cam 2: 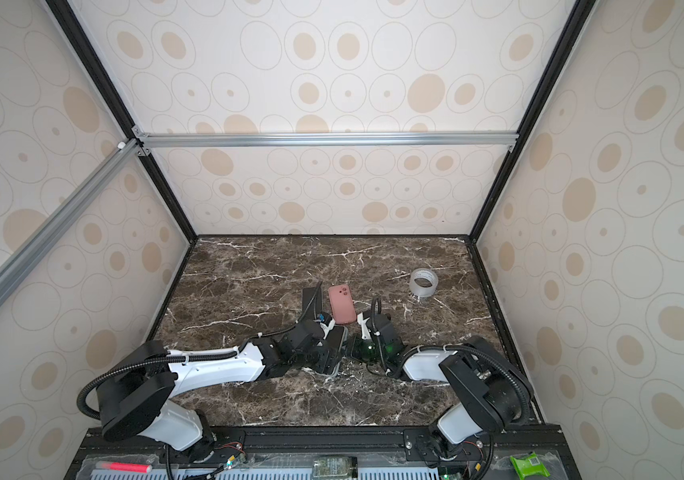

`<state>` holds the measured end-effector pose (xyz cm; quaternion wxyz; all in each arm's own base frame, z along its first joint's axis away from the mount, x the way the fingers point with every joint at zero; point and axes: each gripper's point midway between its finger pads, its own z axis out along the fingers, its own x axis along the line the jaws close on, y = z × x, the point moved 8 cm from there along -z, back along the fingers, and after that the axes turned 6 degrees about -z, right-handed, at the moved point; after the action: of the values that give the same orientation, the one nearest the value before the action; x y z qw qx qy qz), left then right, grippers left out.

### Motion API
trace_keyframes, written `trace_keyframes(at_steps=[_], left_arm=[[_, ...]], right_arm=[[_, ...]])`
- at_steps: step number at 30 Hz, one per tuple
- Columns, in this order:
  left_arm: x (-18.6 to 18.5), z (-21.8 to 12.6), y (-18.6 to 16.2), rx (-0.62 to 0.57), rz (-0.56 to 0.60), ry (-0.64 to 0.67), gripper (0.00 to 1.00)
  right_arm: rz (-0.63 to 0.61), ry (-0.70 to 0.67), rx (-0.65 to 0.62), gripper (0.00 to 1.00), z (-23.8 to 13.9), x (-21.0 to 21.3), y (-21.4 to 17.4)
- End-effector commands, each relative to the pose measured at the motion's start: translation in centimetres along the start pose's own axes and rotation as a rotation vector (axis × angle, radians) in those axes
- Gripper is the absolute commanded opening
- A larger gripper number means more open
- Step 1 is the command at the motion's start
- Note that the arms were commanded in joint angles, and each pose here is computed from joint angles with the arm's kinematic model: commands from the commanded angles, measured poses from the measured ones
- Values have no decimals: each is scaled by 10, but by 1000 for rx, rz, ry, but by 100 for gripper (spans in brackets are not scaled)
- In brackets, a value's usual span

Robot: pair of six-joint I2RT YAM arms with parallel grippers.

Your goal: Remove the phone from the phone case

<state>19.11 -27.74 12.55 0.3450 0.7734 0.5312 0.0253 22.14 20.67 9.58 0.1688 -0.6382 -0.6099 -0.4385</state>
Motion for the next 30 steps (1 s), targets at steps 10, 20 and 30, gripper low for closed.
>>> trace_keyframes(at_steps=[10, 20, 30], left_arm=[[8, 1, 3, 3, 56, 172, 68], [14, -8, 12, -32, 97, 271, 56], [16, -6, 13, -22, 123, 312, 46]], right_arm=[[-44, 38, -51, 0, -5, 19, 12], [-50, 14, -24, 0, -5, 17, 9], [-50, 11, -14, 0, -4, 17, 8]])
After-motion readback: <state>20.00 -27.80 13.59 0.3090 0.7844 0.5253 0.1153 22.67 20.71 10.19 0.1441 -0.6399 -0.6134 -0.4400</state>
